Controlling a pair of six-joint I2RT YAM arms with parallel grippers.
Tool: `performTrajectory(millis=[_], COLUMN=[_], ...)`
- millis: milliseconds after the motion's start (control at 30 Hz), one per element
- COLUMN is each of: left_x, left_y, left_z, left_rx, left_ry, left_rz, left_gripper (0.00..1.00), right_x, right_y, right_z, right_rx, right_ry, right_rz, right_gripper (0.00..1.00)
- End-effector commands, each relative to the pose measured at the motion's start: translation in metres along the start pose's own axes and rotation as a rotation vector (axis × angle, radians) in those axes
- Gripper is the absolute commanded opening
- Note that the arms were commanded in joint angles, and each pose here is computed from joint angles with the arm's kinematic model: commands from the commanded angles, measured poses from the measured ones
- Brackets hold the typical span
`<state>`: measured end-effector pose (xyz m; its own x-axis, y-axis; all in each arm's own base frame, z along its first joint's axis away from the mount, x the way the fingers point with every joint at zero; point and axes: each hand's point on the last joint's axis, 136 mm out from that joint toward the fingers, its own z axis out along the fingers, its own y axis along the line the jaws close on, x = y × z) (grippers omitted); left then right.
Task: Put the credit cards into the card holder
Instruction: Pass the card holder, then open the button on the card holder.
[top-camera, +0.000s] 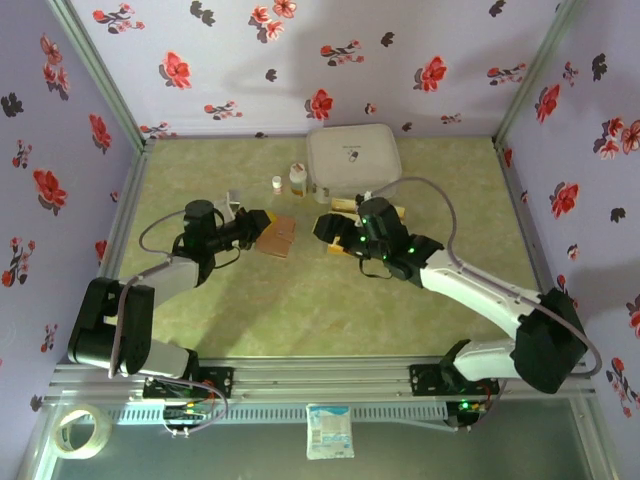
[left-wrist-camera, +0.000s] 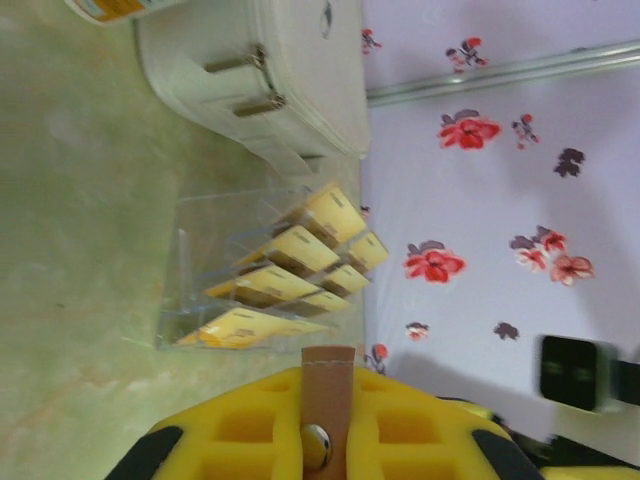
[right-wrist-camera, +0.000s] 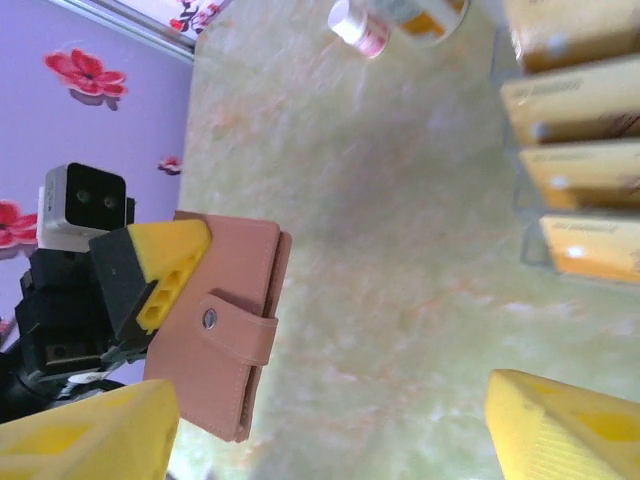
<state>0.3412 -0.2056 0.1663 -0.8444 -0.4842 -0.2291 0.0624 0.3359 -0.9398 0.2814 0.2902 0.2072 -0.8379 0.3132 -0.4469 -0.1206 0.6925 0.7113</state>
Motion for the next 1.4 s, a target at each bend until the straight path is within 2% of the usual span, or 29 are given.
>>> performTrajectory(millis=[0,167,333,700,1100,1267,1367], left_x=[-0.006,-0.003,0.0,-0.001,0.003,0.005,0.005], left_y=[-0.007,-0.013,-0.022,-0.031,-0.039,-0.041,-0.044], left_z=[-0.004,-0.004,0.0,0.01,0.016,0.017,0.016], left_rx=[-0.061,-0.173,-0.195,-0.178,-0.17,-0.167,-0.162], left_ry=[-0.056,-0.121,-0.174,-0.262,-0.256,-0.254,-0.258], left_rz=[0.126,0.272,0.329,0.247,0.217,0.22,0.222], left_gripper=[0.03,0.01,0.01,0.0,0.0,0.0,0.0], right_x=[-0.003,-0.013,-0.014,0.011,0.019,0.023,0.028], right_y=[-0.029,-0.019,0.001,0.02,0.03,0.026,0.01], right_z=[-0.017,-0.004,0.022,0.06,0.078,0.086,0.089], right_rx=[0.211,0.248,0.18,0.13,0.097,0.1,0.156], right_ry=[0.03,0.068,0.096,0.114,0.12,0.136,0.151], right_rz=[-0.169,-0.271,-0.295,-0.355,-0.352,-0.339,-0.332], right_gripper=[0.83,0.84,0.84,0.84,0.83,0.81,0.78])
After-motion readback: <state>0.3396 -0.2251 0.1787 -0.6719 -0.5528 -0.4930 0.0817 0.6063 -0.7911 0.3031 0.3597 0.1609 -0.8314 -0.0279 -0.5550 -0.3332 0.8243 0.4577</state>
